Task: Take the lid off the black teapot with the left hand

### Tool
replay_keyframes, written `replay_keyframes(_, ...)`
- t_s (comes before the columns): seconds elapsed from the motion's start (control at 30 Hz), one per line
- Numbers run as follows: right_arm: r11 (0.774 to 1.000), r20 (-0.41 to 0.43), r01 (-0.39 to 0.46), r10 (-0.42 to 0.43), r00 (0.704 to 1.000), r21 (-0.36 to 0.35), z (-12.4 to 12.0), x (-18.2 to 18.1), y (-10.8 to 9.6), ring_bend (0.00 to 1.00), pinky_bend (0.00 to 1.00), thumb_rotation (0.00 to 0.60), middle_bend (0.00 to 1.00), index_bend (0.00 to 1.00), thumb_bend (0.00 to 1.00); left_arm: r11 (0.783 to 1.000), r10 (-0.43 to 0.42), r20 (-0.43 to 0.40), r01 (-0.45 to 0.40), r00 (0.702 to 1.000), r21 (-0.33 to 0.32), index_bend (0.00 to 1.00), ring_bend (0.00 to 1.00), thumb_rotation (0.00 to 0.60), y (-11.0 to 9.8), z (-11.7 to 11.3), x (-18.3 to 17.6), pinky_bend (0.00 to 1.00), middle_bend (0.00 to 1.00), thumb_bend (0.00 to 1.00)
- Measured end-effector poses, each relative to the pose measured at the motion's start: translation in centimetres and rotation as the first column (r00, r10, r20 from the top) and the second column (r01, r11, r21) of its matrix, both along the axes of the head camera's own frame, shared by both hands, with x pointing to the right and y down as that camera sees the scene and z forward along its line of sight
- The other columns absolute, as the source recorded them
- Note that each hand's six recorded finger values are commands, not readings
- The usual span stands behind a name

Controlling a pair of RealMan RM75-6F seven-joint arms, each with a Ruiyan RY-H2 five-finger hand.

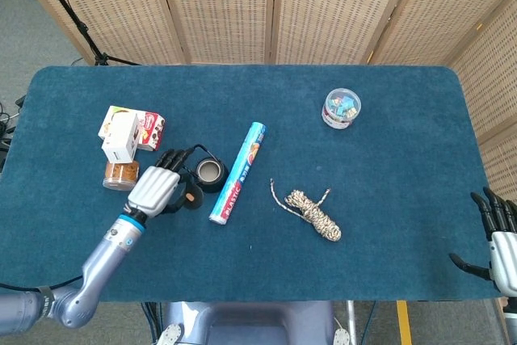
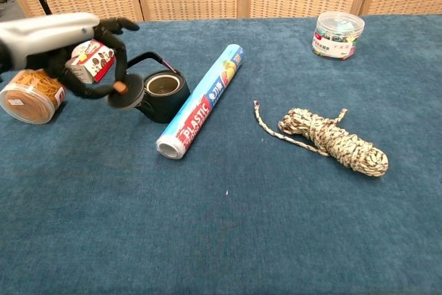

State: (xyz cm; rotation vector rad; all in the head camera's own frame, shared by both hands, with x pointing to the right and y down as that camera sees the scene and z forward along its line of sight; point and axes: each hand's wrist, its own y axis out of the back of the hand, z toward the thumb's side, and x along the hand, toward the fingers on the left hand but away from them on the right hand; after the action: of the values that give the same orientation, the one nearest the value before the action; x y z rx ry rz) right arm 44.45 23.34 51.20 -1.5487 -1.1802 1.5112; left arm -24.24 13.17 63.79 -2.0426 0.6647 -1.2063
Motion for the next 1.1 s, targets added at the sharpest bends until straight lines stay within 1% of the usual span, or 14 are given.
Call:
replay_keyframes(0.2, 1.0, 0.0, 0.007, -0.007, 1.0, -0.01, 0.2, -0.3, 0.1, 0.0, 0.0, 0.6, 0.0, 0.0, 0.0, 0.997, 0.027, 0.009, -0.027, 1.0, -0.069, 0.64, 0.0, 0.6, 4.2, 1.2, -3.3, 0.0, 0.0, 0.4)
replay_keyframes(0.33, 1.0, 0.003, 0.01, -0.01, 1.0, -0.013, 0.3, -0.4, 0.2, 0.0, 0.0, 0.6, 0.0, 0.0, 0.0, 0.997, 0.025, 0.02, -0.023, 0.999, -0.078, 0.64, 0.0, 0.6, 5.5, 1.9, -4.3, 0.0, 0.0, 0.4)
replay_keyframes(0.7, 1.0, 0.011, 0.011, -0.011, 1.0, -0.012, 0.2, -0.4, 0.1, 0.0, 0.0, 0.6, 0.0, 0.0, 0.0, 0.994, -0.005, 0.032, 0.009, 0.999, -0.108, 0.63, 0.0, 0.6, 6.4, 4.1, -4.6, 0.0, 0.0, 0.4)
replay_keyframes(0.73, 1.0, 0.011, 0.011, -0.011, 1.0, -0.011, 0.2, -0.4, 0.1, 0.0, 0.0, 0.6, 0.0, 0.0, 0.0, 0.994, -0.005, 0.033, 0.009, 0.999, -0.112, 0.6, 0.0, 0.6, 6.5, 4.2, -4.6, 0.0, 0.0, 0.39)
replay_keyframes(0.83, 1.0, 0.012, 0.011, -0.011, 1.0, -0.012, 0.2, -0.4, 0.1, 0.0, 0.0, 0.6, 0.0, 0.0, 0.0, 0.992, -0.006, 0.035, 0.011, 0.999, -0.124, 0.45, 0.0, 0.6, 6.7, 4.4, -4.6, 0.0, 0.0, 0.37)
replay_keyframes(0.87, 1.0, 0.013, 0.011, -0.011, 1.0, -0.013, 0.2, -0.4, 0.1, 0.0, 0.0, 0.6, 0.0, 0.0, 0.0, 0.992, -0.007, 0.035, 0.011, 0.999, -0.127, 0.43, 0.0, 0.6, 6.8, 4.4, -4.7, 0.0, 0.0, 0.36)
replay_keyframes(1.1, 1.0, 0.019, 0.014, -0.014, 1.0, -0.009, 0.0, -0.5, 0.1, 0.0, 0.0, 0.6, 0.0, 0.0, 0.0, 0.991, -0.02, 0.039, 0.025, 0.999, -0.135, 0.38, 0.0, 0.6, 6.7, 3.8, -5.2, 0.0, 0.0, 0.35)
